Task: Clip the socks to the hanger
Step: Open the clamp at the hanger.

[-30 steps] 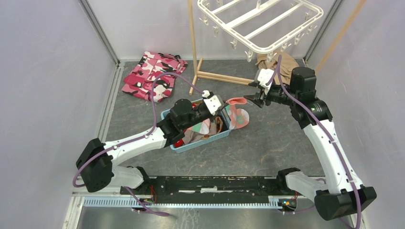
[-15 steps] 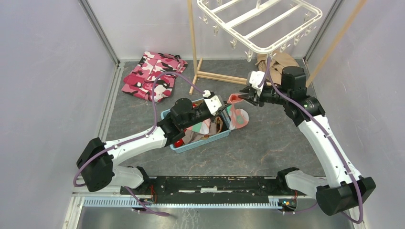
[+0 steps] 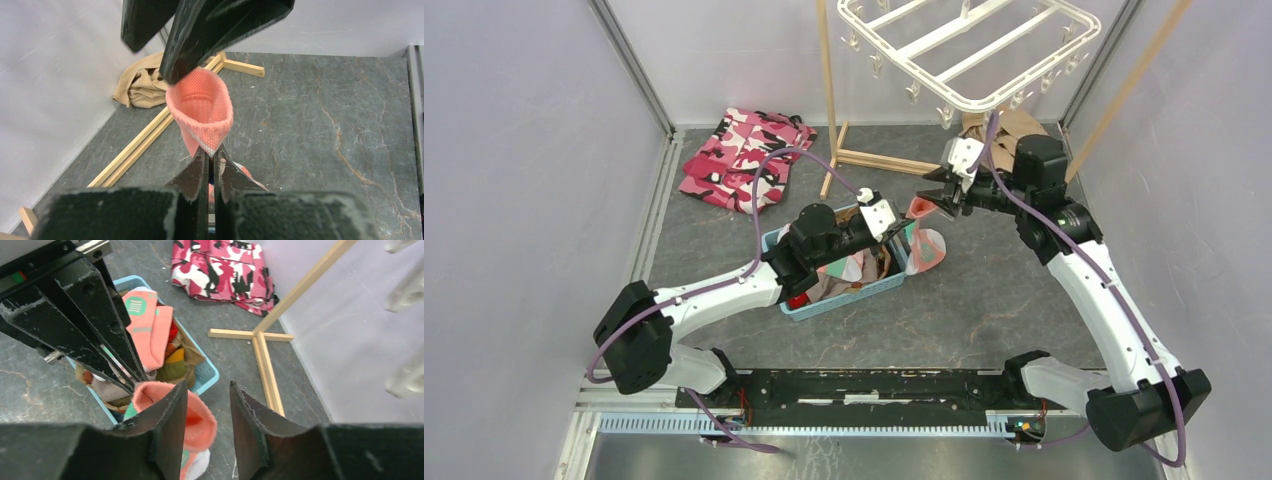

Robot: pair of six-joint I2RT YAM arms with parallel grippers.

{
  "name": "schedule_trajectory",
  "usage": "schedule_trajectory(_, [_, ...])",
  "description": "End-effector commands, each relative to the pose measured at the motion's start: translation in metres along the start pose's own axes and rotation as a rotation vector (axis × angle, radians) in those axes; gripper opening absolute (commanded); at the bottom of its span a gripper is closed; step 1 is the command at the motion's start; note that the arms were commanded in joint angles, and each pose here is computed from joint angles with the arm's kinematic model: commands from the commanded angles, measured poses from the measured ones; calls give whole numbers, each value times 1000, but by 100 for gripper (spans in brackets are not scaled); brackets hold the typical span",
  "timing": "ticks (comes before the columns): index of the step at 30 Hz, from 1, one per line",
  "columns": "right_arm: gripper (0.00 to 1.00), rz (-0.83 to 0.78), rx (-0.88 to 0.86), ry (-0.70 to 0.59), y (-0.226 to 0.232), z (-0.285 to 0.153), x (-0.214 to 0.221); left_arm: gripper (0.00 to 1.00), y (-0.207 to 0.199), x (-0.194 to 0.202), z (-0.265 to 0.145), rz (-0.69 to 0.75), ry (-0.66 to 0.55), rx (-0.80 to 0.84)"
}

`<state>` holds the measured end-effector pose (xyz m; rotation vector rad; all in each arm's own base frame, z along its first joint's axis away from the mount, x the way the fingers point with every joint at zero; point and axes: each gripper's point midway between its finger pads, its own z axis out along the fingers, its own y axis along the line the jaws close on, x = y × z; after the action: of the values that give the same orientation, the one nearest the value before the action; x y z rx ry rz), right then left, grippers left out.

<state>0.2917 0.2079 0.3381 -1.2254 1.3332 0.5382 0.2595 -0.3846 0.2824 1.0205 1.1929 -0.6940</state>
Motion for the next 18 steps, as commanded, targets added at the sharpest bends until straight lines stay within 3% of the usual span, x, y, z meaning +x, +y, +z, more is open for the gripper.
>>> schedule_trajectory(1, [46, -87, 134, -59, -27, -33, -41, 2, 13, -29, -3, 10, -84, -66])
schedule_trajectory(9, [90, -67, 327, -198, -35, -62, -62, 2, 28, -41, -11, 33, -122, -145])
schedule_trajectory(11, [97, -71, 366, -248, -38, -64, -67, 2, 30, -45, -11, 40, -131, -147])
schedule_trajectory(18, [87, 91, 441, -310, -70, -52, -74, 2, 32, -50, -16, 47, -148, -155])
